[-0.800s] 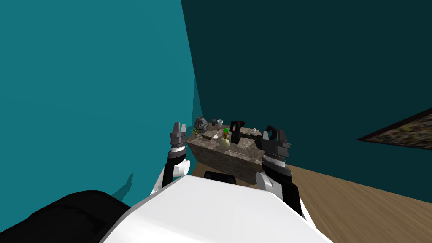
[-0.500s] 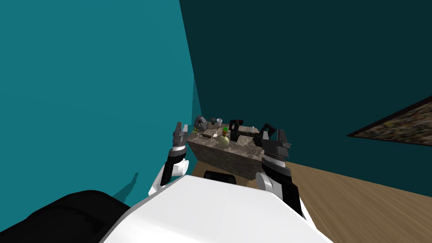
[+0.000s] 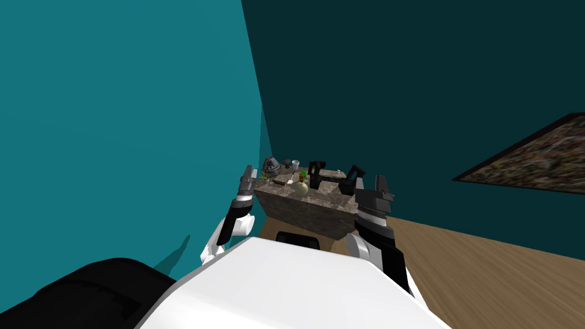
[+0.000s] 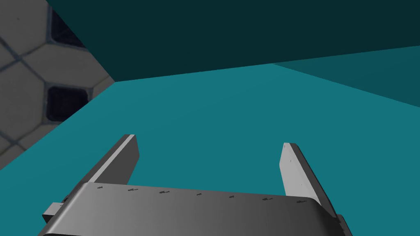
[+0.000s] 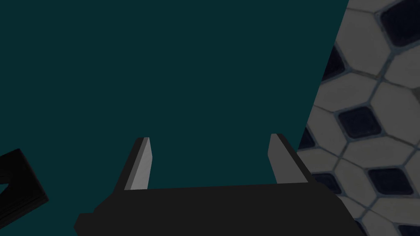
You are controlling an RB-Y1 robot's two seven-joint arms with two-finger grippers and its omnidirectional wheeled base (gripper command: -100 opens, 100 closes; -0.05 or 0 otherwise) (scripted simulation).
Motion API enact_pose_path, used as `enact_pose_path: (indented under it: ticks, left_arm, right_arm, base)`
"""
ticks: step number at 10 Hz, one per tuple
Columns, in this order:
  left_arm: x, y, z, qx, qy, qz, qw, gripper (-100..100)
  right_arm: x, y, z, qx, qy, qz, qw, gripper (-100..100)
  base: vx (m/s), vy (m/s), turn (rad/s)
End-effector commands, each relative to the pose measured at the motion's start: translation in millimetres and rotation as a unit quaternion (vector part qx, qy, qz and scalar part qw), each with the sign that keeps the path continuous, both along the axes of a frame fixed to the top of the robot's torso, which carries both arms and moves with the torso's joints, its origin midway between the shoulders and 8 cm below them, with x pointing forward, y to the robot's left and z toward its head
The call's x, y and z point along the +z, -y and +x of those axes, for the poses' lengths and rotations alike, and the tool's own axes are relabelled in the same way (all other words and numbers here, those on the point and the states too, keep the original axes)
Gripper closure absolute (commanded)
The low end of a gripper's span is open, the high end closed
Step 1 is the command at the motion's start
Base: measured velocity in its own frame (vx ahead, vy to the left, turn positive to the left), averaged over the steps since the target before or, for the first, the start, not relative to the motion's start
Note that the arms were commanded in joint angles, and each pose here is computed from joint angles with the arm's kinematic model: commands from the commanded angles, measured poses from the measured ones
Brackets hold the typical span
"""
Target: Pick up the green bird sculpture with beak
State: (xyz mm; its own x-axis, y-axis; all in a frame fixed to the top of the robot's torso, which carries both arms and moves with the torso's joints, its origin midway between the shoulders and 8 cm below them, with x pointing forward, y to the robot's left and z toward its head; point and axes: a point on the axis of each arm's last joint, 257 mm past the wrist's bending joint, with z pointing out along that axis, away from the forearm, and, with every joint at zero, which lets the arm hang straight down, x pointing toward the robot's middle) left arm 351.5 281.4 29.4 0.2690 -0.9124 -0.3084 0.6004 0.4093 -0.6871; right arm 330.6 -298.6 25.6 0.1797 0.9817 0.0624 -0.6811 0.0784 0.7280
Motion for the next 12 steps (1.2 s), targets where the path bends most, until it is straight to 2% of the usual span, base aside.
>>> enact_pose_path:
  ticks: [1,6,7,12]
  left_arm:
    - [-6,0.5,10,0.001,-0.02,0.009,0.9998,-100]
    - [-28,-3.7,37,0.007,-0.079,0.031,0.9963,-100]
    - [-29,-4.2,38,0.007,-0.084,0.03,0.996,-100]
    - [-54,-11.5,65,0.017,-0.145,0.051,0.988,-100]
  right_arm:
    - [0,0,0,0.0,0.0,0.0,1.0,0]
    - [0,0,0,0.0,0.0,0.0,1.0,0]
    - [0,0,0,0.0,0.0,0.0,1.0,0]
    - [0,0,0,0.0,0.0,0.0,1.0,0]
  base:
    - [-0.025,-0.01,-0.053]
    - [-0.032,-0.018,-0.045]
    - [-0.021,-0.017,-0.026]
    - [-0.018,-0.016,-0.042]
